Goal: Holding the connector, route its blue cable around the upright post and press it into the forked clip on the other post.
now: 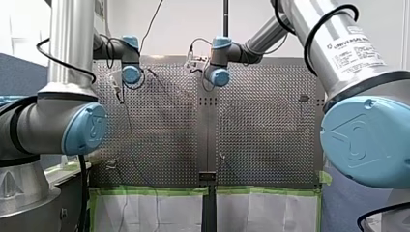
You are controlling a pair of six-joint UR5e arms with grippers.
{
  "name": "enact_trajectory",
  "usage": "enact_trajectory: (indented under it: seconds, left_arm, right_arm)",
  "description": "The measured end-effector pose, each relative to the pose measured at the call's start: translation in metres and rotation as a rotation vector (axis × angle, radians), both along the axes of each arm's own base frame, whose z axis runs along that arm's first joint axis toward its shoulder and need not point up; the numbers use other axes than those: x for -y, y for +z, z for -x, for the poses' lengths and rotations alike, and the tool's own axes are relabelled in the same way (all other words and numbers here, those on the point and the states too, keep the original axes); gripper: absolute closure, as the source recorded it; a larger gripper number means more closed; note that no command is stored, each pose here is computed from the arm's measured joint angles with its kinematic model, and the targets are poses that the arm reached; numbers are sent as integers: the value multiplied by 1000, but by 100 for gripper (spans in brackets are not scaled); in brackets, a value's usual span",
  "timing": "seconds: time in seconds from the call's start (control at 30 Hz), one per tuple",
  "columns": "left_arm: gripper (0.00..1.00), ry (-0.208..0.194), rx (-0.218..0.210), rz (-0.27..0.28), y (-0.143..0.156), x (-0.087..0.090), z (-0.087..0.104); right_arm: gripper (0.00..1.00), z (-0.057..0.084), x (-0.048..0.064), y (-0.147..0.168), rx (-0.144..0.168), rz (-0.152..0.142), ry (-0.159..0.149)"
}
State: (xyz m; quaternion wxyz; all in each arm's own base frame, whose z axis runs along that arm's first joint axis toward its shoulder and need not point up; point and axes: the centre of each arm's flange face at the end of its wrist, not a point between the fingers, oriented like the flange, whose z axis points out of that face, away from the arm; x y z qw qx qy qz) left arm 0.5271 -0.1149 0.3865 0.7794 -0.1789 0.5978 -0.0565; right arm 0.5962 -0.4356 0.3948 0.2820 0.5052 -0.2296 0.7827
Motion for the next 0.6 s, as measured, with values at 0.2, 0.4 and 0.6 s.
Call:
enact_trajectory:
  seconds: [0.2,0.4,0.6]
  left_arm:
    - [100,-35,-31,-7,-11,1,-16]
    - [100,-38,-32,5,-14,-7,-23]
    - [100,-67,-61,3,-30,-7,-32]
  right_arm:
    - [98,-1,3,-4,2,2,-1]
    - [98,0,7,-6,3,4,-6]
    - [98,1,16,-24,-12,-16,-18]
